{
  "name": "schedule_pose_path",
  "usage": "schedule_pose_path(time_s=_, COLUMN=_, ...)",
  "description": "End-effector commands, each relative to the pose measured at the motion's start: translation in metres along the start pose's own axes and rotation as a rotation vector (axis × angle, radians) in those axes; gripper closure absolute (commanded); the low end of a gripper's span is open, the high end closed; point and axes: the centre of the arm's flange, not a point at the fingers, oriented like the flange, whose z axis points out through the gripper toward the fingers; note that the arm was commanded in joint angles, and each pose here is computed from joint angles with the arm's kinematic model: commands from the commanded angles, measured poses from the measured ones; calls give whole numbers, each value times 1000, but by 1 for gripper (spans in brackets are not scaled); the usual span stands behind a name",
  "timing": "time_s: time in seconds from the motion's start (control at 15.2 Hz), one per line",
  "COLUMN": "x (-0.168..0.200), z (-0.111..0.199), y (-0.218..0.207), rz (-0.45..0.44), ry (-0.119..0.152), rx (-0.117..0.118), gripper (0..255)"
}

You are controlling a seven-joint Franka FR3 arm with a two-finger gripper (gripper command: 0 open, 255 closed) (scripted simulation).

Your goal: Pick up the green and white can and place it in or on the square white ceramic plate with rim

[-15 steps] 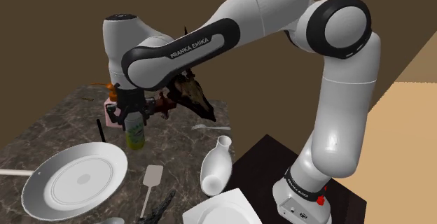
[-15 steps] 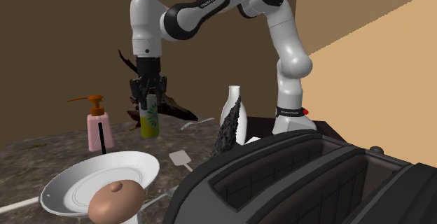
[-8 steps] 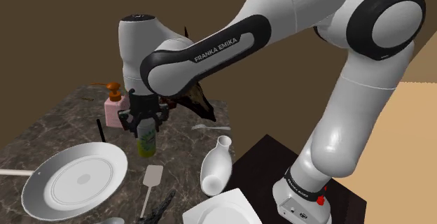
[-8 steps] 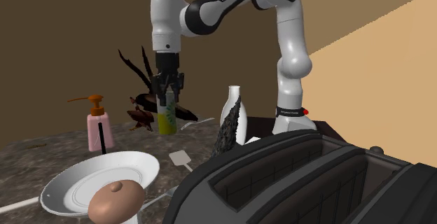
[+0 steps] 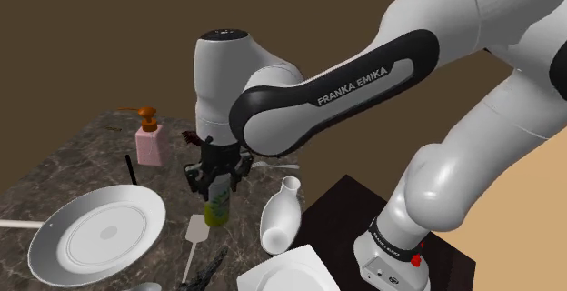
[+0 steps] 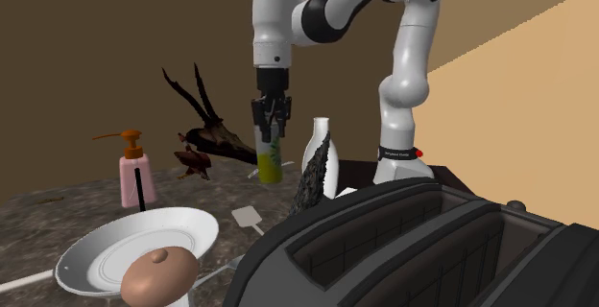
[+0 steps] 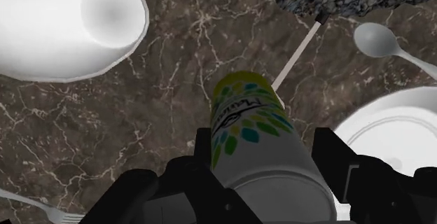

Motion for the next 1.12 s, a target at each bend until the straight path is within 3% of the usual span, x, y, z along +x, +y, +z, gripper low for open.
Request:
schedule_pose_path(time_s=0.0, x=-25, z=-4, y=11, rz=2, ry=0, rx=1, gripper=255)
schedule_pose_path(time_s=1.06, x=-217, z=-26, y=94, rz=2, ry=0, rx=1, gripper=255)
